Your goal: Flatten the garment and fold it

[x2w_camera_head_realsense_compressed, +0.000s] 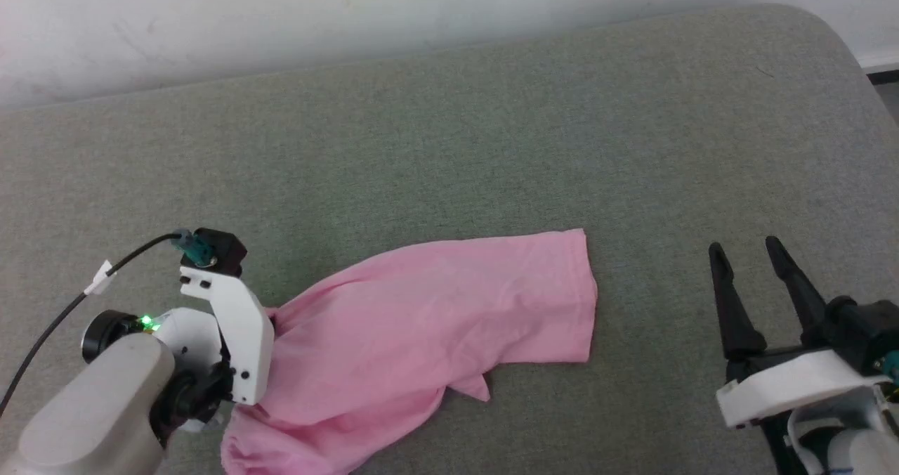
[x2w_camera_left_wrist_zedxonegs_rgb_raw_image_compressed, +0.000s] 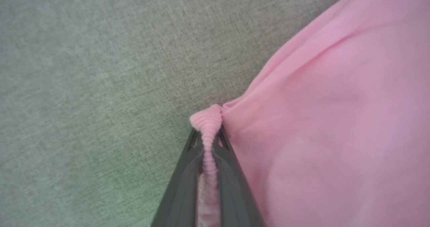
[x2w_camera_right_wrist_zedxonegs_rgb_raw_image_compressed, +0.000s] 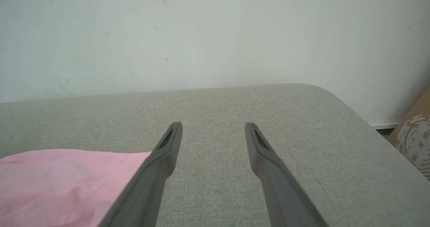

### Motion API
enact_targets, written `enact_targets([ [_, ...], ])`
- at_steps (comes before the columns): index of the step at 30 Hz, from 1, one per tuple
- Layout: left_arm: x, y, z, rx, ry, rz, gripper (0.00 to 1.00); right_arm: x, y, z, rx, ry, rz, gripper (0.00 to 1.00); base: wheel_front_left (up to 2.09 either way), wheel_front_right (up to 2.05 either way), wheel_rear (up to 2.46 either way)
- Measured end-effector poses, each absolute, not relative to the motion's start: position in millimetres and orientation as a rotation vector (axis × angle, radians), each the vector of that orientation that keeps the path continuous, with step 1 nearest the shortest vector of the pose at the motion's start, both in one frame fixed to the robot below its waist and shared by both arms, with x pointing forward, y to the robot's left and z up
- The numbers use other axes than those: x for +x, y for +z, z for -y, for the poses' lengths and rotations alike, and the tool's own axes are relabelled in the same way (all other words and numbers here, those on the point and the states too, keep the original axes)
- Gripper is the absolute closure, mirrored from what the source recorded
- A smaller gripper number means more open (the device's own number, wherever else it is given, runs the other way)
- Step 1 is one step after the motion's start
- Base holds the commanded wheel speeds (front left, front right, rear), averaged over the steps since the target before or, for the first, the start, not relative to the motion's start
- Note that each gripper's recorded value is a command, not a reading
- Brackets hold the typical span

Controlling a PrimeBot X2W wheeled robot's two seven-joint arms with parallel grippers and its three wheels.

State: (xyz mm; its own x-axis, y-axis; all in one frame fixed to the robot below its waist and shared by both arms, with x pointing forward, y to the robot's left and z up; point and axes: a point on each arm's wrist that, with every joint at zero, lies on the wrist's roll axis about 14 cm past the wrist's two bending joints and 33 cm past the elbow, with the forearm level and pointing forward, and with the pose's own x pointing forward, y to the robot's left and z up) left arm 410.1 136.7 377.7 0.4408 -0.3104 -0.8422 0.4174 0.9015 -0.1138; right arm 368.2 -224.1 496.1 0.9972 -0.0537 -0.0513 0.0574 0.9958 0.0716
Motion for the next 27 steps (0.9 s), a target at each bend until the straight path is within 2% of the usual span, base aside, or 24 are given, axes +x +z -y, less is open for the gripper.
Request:
enact_targets([
  [3, 414, 383, -137, 0.114, -0.431, -0.952, 1.00, 376, 491, 227, 0.075, -0.036, -0.087, 0.00, 0.00, 0.00, 0.00],
  [7, 418, 394, -136, 0.072, -0.385, -0.838, 1.00, 390, 470, 223, 0.085, 0.025, -0.218, 0.00, 0.00, 0.00, 0.00],
  [15, 435, 438, -148, -0.005, -0.287, -0.586, 1.00, 430, 431, 181, 0.094, 0.244, -0.527, 0.00, 0.00, 0.00, 0.00],
  [21, 433, 443, -148, -0.012, -0.281, -0.543, 1.00, 450, 407, 140, 0.083, 0.393, -0.720, 0.00, 0.00, 0.00, 0.00],
  [25, 431, 438, -147, -0.026, -0.276, -0.545, 1.00, 444, 375, 132, 0.076, 0.430, -0.928, 0.00, 0.00, 0.00, 0.00],
  [26, 431, 437, -148, -0.028, -0.273, -0.544, 1.00, 444, 372, 133, 0.057, 0.435, -0.970, 0.10, 0.00, 0.00, 0.00],
  [27, 430, 436, -149, -0.030, -0.270, -0.544, 1.00, 445, 370, 133, 0.048, 0.441, -1.011, 0.62, 0.00, 0.00, 0.00],
])
